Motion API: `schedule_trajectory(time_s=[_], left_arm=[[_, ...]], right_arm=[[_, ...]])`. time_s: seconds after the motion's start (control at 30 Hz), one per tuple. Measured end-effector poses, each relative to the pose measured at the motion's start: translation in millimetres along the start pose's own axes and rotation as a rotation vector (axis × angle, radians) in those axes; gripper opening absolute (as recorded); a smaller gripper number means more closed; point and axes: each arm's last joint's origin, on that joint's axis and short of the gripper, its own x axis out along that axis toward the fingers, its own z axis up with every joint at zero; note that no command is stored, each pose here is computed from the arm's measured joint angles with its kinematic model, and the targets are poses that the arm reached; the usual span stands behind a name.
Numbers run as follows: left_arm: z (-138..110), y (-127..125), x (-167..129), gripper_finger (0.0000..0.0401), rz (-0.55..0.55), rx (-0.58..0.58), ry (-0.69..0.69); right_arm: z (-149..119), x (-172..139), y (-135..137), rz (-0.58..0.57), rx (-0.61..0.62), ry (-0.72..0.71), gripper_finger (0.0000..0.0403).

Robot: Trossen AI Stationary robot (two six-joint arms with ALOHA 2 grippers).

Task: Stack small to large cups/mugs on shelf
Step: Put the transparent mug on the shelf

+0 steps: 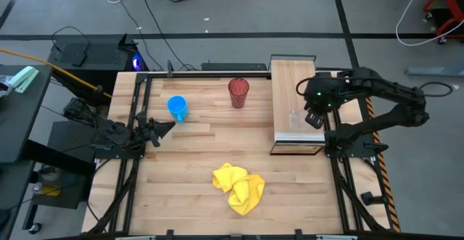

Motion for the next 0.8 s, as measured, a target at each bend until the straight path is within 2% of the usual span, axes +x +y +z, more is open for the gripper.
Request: schedule_trajectory(time_s=[0.2,0.4,0.8], left_arm=[[0,0,0,0.0024,0.000,-0.001,0.000],[0,0,0,0.0017,0.000,-0.001,0.000],[0,0,0,0.0024,0.003,0.005,0.003]], right_arm=[[5,5,2,-0.037,-0.013,0.011,0.0000],[9,9,3,-0.083,-0.018,0.011,0.0000],[15,12,-4,-0.094,0.019,0.030,0.0000]])
